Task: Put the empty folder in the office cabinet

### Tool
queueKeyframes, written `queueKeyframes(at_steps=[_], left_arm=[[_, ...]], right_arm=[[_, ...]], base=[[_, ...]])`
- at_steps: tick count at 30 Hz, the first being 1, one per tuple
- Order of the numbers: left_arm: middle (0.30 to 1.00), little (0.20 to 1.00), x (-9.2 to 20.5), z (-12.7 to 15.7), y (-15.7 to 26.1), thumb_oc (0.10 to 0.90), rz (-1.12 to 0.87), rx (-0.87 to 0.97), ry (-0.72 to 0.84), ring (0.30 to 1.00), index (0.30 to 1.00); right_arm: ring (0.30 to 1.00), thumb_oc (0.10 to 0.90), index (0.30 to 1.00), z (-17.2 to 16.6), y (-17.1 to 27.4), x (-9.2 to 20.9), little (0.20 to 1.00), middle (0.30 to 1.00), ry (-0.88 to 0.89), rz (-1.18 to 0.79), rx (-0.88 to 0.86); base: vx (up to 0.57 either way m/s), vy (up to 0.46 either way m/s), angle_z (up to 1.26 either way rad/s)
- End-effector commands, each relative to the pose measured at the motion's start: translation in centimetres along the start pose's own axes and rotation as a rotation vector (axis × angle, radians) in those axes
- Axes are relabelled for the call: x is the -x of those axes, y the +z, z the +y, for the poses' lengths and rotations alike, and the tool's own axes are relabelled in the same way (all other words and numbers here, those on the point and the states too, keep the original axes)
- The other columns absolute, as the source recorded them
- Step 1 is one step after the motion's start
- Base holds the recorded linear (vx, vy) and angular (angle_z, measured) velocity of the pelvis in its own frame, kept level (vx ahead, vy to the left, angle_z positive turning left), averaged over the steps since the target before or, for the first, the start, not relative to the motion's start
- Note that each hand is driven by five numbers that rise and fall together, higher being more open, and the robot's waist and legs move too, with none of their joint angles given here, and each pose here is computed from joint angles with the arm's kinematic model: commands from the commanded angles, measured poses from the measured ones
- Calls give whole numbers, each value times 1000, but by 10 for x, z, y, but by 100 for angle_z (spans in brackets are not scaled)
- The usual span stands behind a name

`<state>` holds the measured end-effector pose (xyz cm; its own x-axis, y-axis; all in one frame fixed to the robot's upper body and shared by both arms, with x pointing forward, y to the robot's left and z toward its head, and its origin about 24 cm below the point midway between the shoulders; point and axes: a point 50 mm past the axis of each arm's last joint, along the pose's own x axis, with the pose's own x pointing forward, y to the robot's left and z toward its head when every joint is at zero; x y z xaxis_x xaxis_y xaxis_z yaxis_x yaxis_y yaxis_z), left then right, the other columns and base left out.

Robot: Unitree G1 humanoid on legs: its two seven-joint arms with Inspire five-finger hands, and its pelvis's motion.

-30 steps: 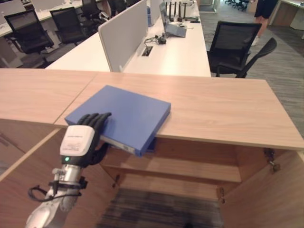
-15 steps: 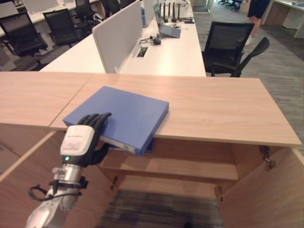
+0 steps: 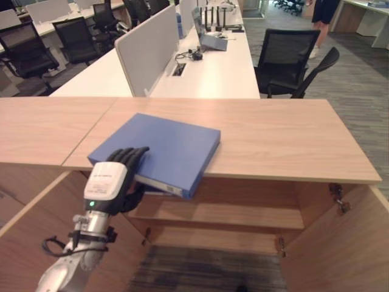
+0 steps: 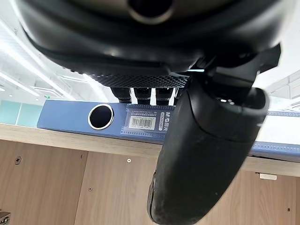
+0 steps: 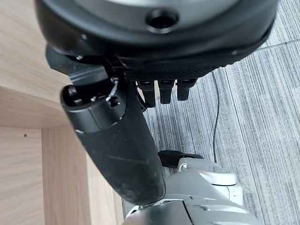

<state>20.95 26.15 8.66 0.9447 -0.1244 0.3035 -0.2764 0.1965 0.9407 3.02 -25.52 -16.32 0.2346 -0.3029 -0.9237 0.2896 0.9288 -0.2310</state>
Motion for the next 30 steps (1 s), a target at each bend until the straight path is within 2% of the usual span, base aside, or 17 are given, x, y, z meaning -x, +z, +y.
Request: queueKeyframes(at_steps=[1, 18, 30], left_arm=[[900, 900, -36, 31, 14, 800, -157, -50, 123, 900, 900], [900, 900, -37, 27, 13, 800, -184, -112, 72, 900, 900], [900, 900, -39, 34, 16, 800, -207, -147, 107, 900, 900]], right_arm=[[900, 800, 900, 0, 27, -5, 900, 900, -11, -59, -40], [900, 800, 900, -3, 24, -4, 900, 900, -22, -47, -57], [900, 800, 900, -3, 25, -5, 900, 900, -25, -49, -60]], base=[[0, 0, 0], [0, 0, 0], [0, 0, 0]])
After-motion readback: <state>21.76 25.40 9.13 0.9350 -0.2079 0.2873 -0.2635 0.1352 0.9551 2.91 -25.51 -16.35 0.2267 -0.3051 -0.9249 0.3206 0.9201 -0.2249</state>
